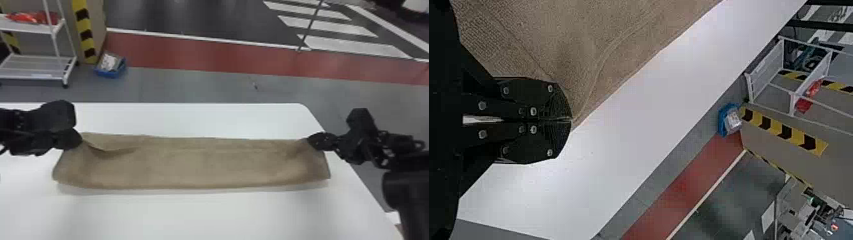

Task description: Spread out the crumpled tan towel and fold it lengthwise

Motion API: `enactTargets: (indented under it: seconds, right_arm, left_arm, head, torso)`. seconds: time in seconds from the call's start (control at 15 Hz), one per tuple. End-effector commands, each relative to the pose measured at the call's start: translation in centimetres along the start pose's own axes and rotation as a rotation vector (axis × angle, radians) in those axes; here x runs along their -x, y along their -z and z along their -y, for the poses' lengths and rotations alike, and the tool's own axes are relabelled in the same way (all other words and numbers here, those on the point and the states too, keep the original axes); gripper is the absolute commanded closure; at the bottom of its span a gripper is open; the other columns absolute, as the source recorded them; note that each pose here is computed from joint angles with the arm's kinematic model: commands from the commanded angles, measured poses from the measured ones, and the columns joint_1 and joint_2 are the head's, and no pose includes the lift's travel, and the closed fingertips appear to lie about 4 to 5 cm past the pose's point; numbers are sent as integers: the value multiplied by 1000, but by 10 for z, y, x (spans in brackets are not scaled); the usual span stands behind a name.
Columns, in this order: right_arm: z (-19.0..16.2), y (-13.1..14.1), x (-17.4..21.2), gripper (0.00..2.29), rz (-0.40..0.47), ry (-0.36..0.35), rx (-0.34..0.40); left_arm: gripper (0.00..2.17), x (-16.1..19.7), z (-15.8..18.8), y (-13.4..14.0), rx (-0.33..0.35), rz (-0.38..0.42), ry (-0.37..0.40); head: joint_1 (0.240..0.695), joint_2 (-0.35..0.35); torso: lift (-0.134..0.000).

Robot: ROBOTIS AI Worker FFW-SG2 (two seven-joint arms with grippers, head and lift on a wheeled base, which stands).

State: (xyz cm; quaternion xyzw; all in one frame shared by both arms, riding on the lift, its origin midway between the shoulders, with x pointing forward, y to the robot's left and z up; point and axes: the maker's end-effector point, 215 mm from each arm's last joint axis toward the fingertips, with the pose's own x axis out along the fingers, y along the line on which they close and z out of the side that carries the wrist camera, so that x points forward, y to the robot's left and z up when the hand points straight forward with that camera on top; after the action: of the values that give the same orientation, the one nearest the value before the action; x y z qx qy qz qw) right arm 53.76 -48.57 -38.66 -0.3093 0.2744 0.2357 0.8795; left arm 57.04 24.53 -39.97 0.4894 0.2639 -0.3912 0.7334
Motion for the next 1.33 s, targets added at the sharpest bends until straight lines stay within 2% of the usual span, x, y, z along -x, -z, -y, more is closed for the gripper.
enactTargets:
  seconds: [0.0,0.2,0.4,0.53,1.27]
  right_arm:
    - [6,-4,-1,1116,1,7,-3]
    - [16,0,1,1116,-10,23,-16]
    - [21,11,-3,1116,-44,31,-20]
    - [27,8,-5,1116,-43,40,-21]
    - [20,9,-20,1116,-58,18,-34]
  left_arm:
    - [1376,0,-10,2,-8,-11,0]
    - [1376,4,-27,7,-10,-26,-12]
    - [1376,-3,-26,15,-1,-41,-10]
    - [1376,-7,-27,15,-13,-51,-10]
    - [1376,-12,-40,-6,-30,-47,-14]
  head:
    - [695,-235]
    - [695,-229]
    - [695,-227]
    - [695,-228]
    - [695,-230]
  torso:
    - [-124]
    - [-124]
    - [-124]
    - [-124]
    - [-124]
